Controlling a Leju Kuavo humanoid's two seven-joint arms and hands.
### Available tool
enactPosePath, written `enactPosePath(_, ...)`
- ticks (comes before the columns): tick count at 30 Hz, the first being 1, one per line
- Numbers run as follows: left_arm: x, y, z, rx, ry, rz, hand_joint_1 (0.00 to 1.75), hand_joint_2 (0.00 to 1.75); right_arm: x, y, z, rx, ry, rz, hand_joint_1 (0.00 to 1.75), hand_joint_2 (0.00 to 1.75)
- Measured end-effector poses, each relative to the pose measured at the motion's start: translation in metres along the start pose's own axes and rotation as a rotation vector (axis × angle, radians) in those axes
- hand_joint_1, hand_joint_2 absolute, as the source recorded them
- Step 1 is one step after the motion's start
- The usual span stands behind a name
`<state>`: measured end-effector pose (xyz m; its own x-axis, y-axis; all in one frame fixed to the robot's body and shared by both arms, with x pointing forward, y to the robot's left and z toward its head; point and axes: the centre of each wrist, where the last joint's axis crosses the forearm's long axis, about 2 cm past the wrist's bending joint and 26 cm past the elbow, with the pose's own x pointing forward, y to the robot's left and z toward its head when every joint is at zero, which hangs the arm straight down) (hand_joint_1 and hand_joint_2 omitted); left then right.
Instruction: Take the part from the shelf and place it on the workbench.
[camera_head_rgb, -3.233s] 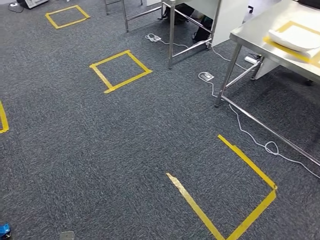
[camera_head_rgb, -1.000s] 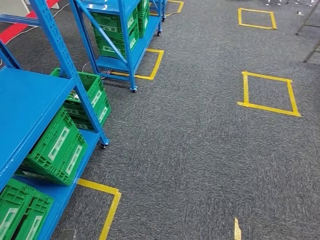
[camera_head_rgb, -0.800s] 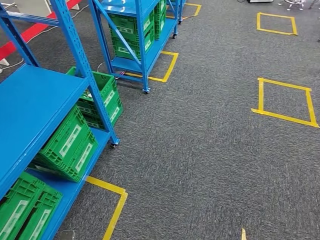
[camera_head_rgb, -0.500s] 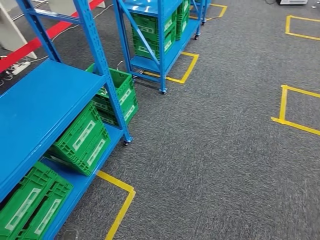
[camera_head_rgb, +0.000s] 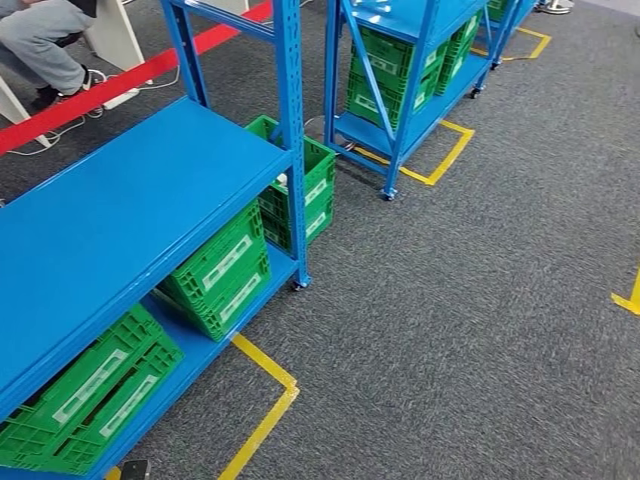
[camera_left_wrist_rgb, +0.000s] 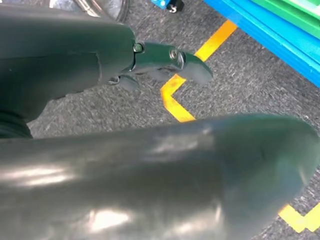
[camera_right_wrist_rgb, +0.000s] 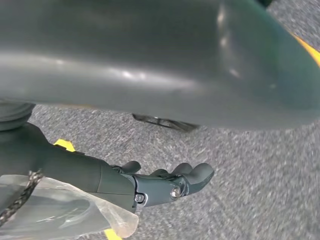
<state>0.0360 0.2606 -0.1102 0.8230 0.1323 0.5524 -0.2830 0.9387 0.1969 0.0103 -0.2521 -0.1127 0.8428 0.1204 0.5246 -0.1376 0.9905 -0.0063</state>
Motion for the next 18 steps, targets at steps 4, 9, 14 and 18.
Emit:
enactPosePath(4,-0.0030,0.0008,0.0015,0.001,0.006,-0.002,0.00,0.00,-0.0006,0.0001,0.0003,0.000,0.001,0.000,0.00,0.00)
enactPosePath(9,-0.0013,0.0005,0.0006,0.001,0.004,0.001,0.00,0.00,-0.0019,0.0007,0.0011,0.004,0.006,0.002,0.00,0.00)
enactPosePath(14,0.0012,-0.0002,-0.0006,0.002,-0.001,0.003,0.00,0.00,-0.0003,-0.0003,0.0001,0.002,0.001,0.005,0.00,0.00)
enactPosePath(18,-0.0013,0.0002,0.0006,0.003,0.001,0.001,0.00,0.00,-0.0010,0.0001,0.0005,0.004,0.003,0.006,0.00,0.00)
